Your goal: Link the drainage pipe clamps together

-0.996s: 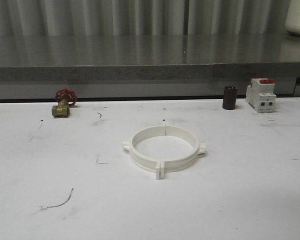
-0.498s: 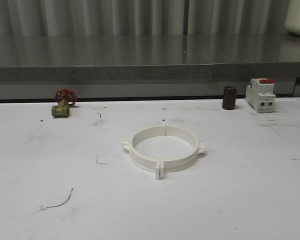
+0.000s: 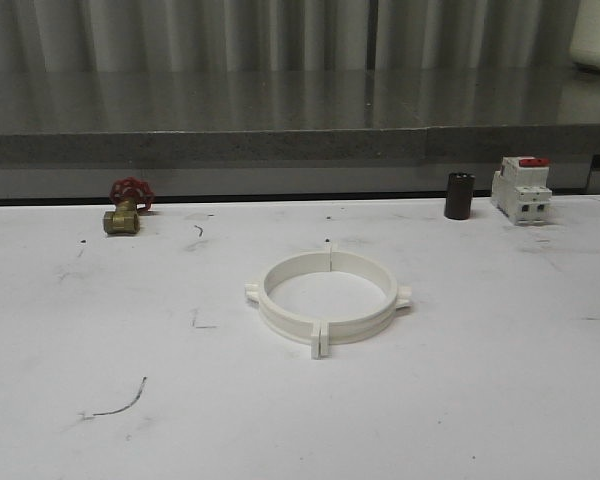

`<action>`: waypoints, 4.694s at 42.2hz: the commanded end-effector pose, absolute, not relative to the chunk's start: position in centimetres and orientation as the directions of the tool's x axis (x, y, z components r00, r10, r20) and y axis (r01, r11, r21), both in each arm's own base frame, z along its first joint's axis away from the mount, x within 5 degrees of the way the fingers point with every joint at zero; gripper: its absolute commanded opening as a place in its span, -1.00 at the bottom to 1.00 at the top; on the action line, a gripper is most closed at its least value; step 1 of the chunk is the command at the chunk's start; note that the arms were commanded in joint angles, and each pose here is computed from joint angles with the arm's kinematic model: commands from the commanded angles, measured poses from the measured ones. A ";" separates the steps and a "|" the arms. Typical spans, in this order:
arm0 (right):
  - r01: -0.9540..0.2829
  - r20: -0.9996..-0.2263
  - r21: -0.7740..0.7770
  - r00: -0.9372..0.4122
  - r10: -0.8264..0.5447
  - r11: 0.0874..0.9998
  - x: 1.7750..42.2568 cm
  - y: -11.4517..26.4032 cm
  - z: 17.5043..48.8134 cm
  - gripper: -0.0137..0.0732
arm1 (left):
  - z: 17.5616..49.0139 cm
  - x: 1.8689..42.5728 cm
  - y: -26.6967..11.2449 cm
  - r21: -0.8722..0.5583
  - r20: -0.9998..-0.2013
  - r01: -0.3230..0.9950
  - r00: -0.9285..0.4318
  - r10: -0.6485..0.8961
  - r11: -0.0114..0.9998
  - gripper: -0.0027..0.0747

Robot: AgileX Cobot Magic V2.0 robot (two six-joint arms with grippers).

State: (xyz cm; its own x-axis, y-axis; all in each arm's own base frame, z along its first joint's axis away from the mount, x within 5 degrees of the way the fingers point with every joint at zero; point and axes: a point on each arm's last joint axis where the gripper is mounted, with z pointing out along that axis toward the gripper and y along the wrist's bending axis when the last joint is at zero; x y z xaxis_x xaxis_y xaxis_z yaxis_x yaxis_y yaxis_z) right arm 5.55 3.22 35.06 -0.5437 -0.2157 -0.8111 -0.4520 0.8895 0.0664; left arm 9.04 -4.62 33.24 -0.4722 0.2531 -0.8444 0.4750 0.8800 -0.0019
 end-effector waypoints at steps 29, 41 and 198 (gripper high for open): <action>-0.458 -0.856 0.059 -0.481 -0.191 0.887 5.8 3.3 36.1 -0.95 | 33.7 8.3 -3.9 -0.005 -0.915 0.432 -0.365 0.170 0.902 -0.98; -0.458 -0.856 0.059 -0.480 -0.190 0.887 5.8 3.3 36.2 -0.95 | 27.5 6.5 -0.7 0.117 -0.984 0.121 -0.117 0.131 0.986 -0.98; -0.020 -0.986 0.108 0.125 0.109 0.994 5.5 0.0 21.0 -0.95 | 20.9 5.6 0.1 0.070 -0.990 -0.022 0.122 0.072 0.997 -0.98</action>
State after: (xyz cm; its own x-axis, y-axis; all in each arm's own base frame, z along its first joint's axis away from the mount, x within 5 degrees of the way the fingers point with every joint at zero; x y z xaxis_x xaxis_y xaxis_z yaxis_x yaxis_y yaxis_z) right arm 5.68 0.09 19.98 0.0175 0.1102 -0.9938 -0.0161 0.9938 0.1099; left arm 5.62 0.04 20.83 0.0479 0.0835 -0.9954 -0.0122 0.9965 0.0830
